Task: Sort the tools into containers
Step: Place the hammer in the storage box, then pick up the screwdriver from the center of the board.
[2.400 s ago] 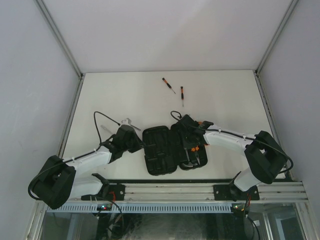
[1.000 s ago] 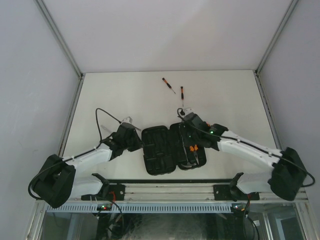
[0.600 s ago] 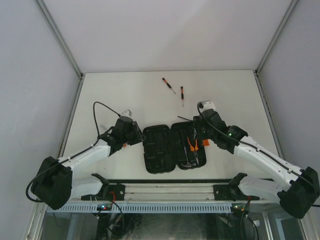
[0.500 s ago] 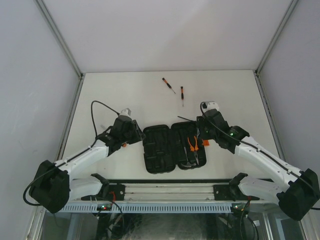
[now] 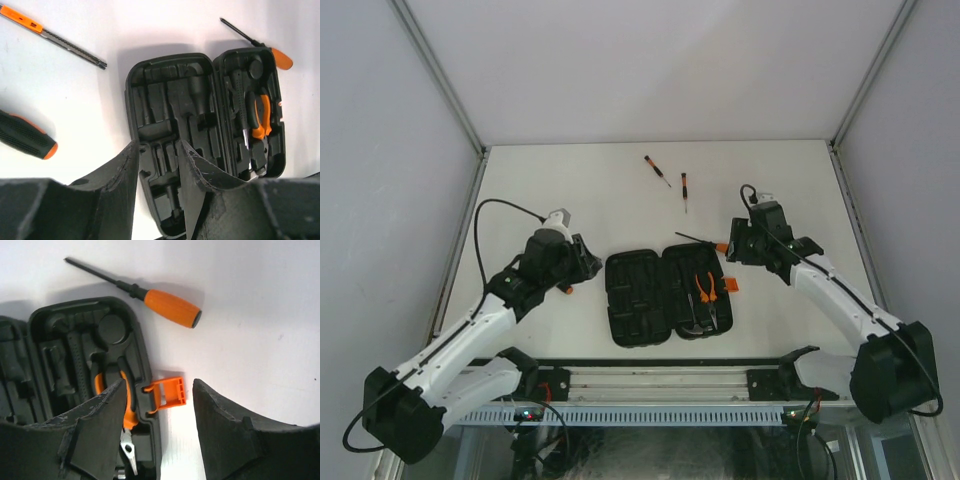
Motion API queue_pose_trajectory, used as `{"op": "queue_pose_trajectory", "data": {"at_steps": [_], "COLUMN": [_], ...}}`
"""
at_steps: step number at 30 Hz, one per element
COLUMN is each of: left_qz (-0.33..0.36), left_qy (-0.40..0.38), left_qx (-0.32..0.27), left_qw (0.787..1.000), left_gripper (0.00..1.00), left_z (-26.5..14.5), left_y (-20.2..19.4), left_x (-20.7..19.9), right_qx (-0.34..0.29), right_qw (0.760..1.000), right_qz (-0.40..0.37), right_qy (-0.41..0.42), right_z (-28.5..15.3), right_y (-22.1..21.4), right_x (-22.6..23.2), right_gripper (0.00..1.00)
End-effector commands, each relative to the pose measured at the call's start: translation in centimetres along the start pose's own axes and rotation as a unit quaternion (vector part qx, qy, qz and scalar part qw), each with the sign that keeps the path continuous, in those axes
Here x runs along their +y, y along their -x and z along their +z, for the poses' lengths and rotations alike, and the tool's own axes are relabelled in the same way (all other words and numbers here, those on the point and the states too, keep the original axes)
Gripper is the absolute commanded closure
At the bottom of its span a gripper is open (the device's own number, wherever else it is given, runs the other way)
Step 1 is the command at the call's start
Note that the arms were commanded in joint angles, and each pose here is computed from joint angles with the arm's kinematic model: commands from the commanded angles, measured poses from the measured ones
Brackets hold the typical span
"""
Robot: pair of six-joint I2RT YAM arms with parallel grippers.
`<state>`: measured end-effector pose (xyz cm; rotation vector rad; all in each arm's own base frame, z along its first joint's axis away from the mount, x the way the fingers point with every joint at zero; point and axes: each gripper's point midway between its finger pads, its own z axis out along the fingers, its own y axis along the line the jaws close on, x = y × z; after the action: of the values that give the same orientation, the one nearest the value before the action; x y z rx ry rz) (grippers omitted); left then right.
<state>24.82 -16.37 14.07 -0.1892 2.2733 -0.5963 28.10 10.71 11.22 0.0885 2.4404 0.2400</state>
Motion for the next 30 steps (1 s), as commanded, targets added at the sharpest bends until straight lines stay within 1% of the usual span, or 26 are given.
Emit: {"op": "queue_pose_trajectory", "data": {"at_steps": [1,4,8,13,18,28,30], "left_qz": [0.034,0.043,0.049,0.047,0.048,0.046,0.045], "left_qy": [-0.006,-0.002,0.007,0.005,0.008,0.009,0.008], "left_qx": [-0.022,-0.027,-0.028,-0.025,-0.023,-0.011,-0.011], "left_qw": [0.999,0.999,0.998,0.999,0.999,0.999,0.999], "left_gripper": [0.59,0.59,0.59,0.59,0.58,0.58,0.58], "left_z": [-2.4,-3.1,-3.6,-3.7,-3.7,-3.3,-3.2], "left_y": [2.1,2.3,2.2,2.0,1.9,1.6,1.6], "left_x": [-0.6,-0.4,0.2,0.2,0.4,0.4,0.4], "right_qx": [-0.014,0.007,0.062,0.082,0.112,0.167,0.167], "right_qw": [1.0,1.0,0.997,0.993,0.987,0.978,0.978], "right_qz": [-0.002,-0.018,-0.044,-0.079,-0.109,-0.127,-0.129], "right_qy": [0.021,0.012,-0.002,-0.015,-0.02,-0.006,-0.001], "right_z": [1.5,3.0,5.4,7.0,8.2,9.4,9.6], "right_y": [2.8,3.4,3.0,3.6,3.2,1.4,2.0], "right_x": [0.1,-0.3,-0.5,-0.9,-1.2,-0.9,-0.5], "right_gripper": [0.44,0.44,0.44,0.44,0.44,0.46,0.47]}}
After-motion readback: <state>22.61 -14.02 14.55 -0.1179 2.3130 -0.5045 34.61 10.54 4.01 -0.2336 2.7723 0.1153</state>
